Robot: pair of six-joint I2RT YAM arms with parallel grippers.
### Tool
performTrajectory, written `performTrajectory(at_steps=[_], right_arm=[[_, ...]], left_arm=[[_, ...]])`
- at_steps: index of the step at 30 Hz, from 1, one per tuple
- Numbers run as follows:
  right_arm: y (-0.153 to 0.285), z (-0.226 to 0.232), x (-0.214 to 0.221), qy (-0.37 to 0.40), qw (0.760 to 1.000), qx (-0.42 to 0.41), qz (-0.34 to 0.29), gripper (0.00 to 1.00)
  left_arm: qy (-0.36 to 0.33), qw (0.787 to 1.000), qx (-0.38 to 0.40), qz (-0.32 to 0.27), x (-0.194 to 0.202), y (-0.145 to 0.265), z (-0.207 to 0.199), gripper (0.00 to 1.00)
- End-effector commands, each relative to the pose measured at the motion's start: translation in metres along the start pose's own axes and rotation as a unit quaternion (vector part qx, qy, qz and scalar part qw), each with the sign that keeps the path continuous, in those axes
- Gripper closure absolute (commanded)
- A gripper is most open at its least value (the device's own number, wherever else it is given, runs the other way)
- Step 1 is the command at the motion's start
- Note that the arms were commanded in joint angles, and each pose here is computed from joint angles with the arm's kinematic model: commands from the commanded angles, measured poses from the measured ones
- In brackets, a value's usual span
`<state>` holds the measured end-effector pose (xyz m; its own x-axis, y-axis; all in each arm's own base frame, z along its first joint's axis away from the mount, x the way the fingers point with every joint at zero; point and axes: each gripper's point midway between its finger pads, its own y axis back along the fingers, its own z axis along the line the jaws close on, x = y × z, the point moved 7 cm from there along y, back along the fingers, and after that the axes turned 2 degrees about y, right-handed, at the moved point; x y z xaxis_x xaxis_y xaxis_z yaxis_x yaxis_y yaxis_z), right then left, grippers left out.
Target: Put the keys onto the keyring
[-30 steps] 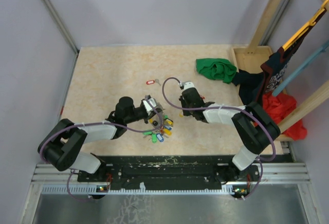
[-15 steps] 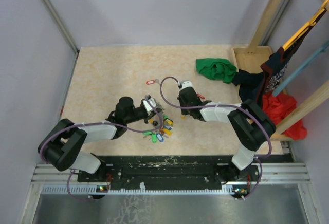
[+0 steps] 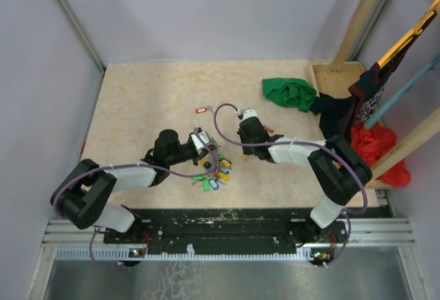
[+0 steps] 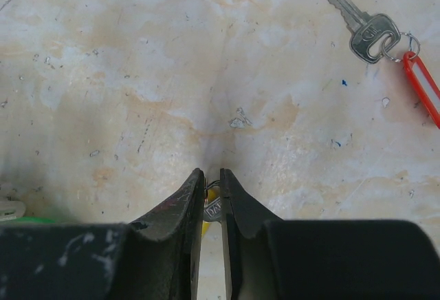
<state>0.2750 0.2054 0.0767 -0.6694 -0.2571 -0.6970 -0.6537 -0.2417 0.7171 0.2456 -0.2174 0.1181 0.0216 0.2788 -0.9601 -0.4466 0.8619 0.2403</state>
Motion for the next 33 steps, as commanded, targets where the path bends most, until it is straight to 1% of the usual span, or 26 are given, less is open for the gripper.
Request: performTrajectory(at_steps=[1,28,33], right_arm=[[0.015,0.007,-0.027,-0.005,0.999,-0.016,-0.043,0.84],[0.016,0.009,-0.009,0.001,1.0,-0.01,-0.014,0.87],[0.015,0.008,-0.008,0.004,1.0,-0.006,-0.012,0.91]], left_arm=[[-0.007,1.0,0.0,-0.028,-0.013,-0.003,0.004,1.0],[-0.008,1.0,0.001,-0.028,-0.013,-0.003,0.004,1.0],[-0.007,1.0,0.001,-0.028,-0.013,-0.002,0.003,1.0]])
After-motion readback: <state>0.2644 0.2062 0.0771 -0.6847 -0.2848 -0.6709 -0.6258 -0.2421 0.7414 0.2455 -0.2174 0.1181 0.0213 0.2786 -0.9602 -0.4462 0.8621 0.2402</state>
